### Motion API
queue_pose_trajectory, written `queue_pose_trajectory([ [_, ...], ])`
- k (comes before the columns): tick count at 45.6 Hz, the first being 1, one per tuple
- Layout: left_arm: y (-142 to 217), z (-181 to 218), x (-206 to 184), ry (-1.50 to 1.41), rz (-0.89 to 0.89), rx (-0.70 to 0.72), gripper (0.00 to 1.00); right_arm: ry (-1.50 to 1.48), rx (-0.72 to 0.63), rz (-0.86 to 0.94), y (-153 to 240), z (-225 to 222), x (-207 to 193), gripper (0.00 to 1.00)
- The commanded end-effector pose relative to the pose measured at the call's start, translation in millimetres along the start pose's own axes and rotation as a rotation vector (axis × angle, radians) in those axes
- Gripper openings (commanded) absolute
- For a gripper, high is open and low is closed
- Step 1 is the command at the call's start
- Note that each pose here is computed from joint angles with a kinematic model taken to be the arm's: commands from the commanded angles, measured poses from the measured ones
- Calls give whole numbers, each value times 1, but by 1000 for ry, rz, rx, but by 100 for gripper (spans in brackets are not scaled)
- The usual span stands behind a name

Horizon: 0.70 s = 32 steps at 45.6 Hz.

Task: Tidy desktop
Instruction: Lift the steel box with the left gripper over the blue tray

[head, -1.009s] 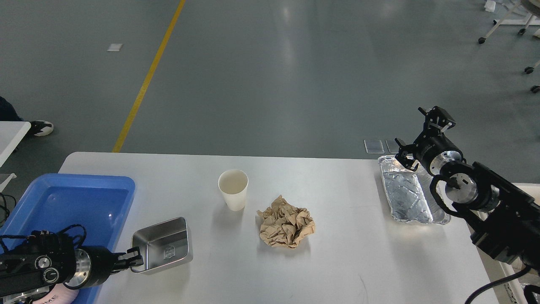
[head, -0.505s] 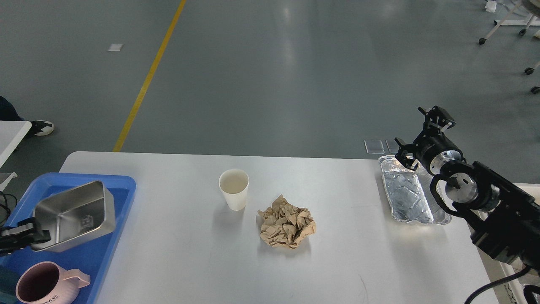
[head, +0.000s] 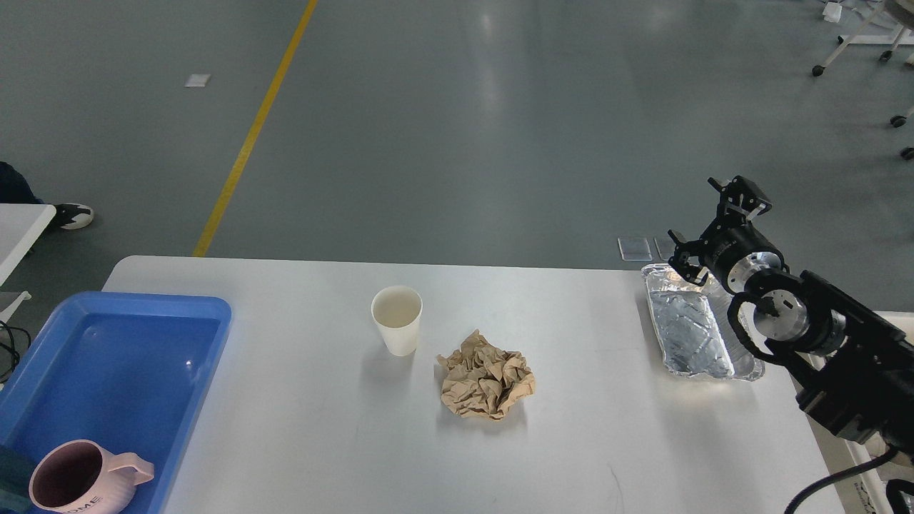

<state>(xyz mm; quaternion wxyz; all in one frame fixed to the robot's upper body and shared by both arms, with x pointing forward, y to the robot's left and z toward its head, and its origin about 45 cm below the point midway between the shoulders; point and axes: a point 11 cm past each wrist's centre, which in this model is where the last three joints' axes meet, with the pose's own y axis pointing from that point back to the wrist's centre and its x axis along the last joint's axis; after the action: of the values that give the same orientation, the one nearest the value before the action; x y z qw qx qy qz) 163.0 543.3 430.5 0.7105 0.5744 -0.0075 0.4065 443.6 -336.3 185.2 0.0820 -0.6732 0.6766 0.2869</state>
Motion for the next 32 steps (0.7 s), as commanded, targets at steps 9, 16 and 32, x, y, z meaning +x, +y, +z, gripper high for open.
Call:
queue_pose_trajectory([
  [9,-13,3,14,-3,18,-5,0,9,5,8,1,-4,4,100],
  [16,-43,1,37,23,43,6,0,14,6,14,3,-6,9,100],
  [32,-140,24,37,-12,58,-20,0,16,6,18,3,-6,11,100],
])
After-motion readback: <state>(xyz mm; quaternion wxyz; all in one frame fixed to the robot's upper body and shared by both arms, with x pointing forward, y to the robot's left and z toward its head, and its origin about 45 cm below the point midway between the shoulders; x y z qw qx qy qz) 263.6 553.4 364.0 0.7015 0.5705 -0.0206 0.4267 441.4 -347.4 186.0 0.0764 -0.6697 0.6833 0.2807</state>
